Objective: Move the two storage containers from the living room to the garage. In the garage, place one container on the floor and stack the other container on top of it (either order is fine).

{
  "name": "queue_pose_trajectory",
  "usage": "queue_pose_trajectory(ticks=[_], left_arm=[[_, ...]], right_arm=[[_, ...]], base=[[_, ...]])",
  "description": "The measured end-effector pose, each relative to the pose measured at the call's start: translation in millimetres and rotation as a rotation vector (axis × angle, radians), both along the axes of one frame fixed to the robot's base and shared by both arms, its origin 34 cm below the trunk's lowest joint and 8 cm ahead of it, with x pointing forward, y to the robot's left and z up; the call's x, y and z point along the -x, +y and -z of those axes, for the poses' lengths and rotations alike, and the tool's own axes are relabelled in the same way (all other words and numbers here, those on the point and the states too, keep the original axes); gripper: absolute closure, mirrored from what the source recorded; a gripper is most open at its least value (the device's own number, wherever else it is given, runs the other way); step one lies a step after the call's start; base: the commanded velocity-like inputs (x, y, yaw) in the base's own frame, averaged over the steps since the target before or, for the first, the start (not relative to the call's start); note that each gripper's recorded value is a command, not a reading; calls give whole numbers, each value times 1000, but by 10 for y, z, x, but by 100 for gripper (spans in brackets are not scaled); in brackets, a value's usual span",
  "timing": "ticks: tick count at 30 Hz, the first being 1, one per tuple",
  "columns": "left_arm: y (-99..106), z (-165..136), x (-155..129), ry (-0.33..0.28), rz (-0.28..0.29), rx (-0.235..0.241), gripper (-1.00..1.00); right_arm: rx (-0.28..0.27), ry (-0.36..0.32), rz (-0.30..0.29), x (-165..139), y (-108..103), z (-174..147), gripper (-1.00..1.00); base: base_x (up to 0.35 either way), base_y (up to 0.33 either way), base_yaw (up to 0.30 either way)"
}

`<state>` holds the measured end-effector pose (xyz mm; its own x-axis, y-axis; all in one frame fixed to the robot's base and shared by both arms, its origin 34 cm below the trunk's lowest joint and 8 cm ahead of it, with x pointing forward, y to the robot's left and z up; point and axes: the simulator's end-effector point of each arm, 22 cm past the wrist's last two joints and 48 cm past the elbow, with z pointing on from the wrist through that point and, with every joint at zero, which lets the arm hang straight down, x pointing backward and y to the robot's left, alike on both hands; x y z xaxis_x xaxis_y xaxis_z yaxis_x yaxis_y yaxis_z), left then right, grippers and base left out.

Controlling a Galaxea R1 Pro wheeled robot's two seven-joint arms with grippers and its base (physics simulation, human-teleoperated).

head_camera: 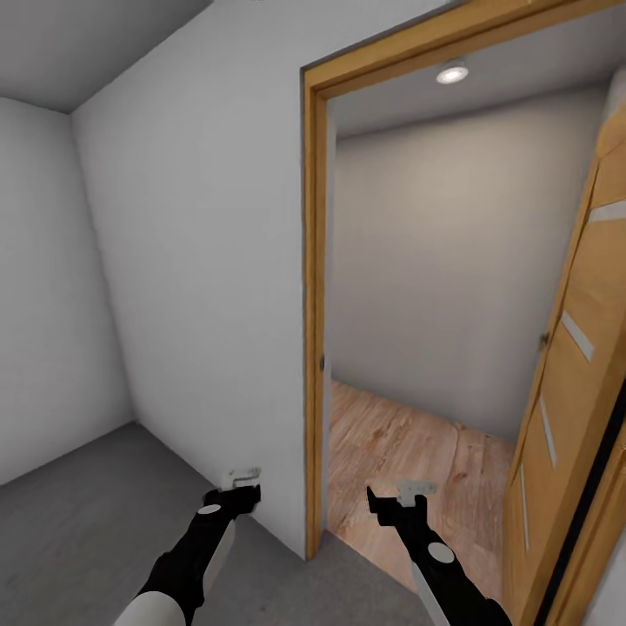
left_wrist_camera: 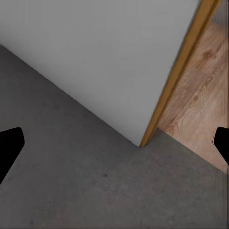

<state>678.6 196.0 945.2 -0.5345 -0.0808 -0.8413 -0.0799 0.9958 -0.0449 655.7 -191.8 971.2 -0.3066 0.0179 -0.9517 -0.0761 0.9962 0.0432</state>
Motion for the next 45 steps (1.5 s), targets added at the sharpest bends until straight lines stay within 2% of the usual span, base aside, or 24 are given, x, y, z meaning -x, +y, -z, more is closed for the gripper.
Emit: queue_pose_trajectory(ticks=[21, 38, 45], left_arm=[[0, -133, -12, -23, 0, 0, -100], [-13, -147, -15, -27, 2, 4, -100], [-15, -169, -17, -31, 4, 4, -100]], right_arm=[[0, -23, 0, -6, -1, -127, -100], [1, -12, 0, 12, 1, -77, -100], [1, -14, 0, 14, 2, -90, -100]], base=[[0, 0, -221], [0, 0, -25], [0, 0, -208]])
